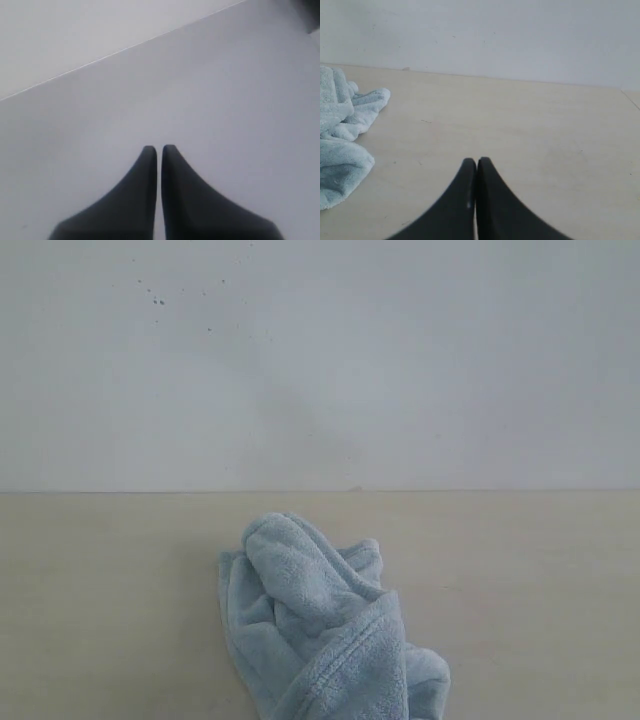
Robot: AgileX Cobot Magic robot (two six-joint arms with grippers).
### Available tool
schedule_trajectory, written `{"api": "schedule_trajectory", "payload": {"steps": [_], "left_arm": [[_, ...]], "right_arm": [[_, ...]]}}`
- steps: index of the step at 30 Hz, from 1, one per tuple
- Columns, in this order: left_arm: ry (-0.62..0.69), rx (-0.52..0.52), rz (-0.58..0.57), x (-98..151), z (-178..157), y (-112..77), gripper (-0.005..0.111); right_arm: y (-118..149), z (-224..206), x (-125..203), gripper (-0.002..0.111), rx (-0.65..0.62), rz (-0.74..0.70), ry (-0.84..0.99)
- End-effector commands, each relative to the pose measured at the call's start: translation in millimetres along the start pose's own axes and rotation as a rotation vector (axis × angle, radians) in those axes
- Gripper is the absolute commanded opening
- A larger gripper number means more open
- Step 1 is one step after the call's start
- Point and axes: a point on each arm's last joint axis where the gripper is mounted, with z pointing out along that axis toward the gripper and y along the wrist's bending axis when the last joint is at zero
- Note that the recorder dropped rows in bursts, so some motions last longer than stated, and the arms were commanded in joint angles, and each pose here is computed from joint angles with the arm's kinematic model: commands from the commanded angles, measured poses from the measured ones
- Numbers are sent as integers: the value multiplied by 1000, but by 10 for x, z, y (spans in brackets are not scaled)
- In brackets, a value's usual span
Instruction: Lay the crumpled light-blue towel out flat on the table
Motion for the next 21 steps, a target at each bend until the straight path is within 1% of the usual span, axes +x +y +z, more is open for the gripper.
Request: {"api": "schedule_trajectory", "payload": {"steps": [1, 2, 3, 4, 5, 7, 8, 9, 11, 12, 13, 14, 15, 16, 17, 19, 21], "left_arm": [[271, 210, 330, 267, 571, -491, 4], [367, 254, 448, 419, 730, -539, 4], [475, 278, 555, 601, 887, -531, 4], [582, 264, 632, 767, 1007, -466, 4], [710, 225, 719, 974, 1147, -342, 4], [947, 97, 895, 1345, 1341, 21, 4], [1074, -11, 968, 1536, 1407, 275, 4], [1197, -146, 1028, 1691, 1439, 533, 4], [1409, -397, 1127, 1903, 1431, 937, 4], [1512, -520, 1160, 1967, 1380, 1084, 4], [1594, -613, 1171, 2008, 1316, 1183, 4], [1669, -664, 1154, 2078, 1245, 1257, 4], [1752, -663, 1120, 2163, 1156, 1289, 4], [1825, -622, 1089, 2239, 1085, 1274, 4], [1923, -531, 1043, 2342, 997, 1221, 4], [2079, -261, 914, 2546, 838, 1029, 4], [2145, 70, 762, 2746, 698, 740, 4]], "right_arm": [[0, -5, -12, 0, -2, 0, -13], [0, -5, -12, 0, -2, 0, -13], [0, -5, -12, 0, -2, 0, -13], [0, -5, -12, 0, -2, 0, -13], [0, -5, -12, 0, -2, 0, -13], [0, -5, -12, 0, -2, 0, -13], [0, -5, -12, 0, -2, 0, -13], [0, -5, -12, 0, -2, 0, -13], [0, -5, -12, 0, -2, 0, -13], [0, -5, -12, 0, -2, 0, -13], [0, -5, -12, 0, -2, 0, -13], [0, -5, -12, 0, -2, 0, -13], [0, -5, -12, 0, -2, 0, -13], [0, -5, -12, 0, -2, 0, -13], [0, -5, -12, 0, -2, 0, -13], [0, -5, -12, 0, -2, 0, -13], [0, -5, -12, 0, -2, 0, -13]]}}
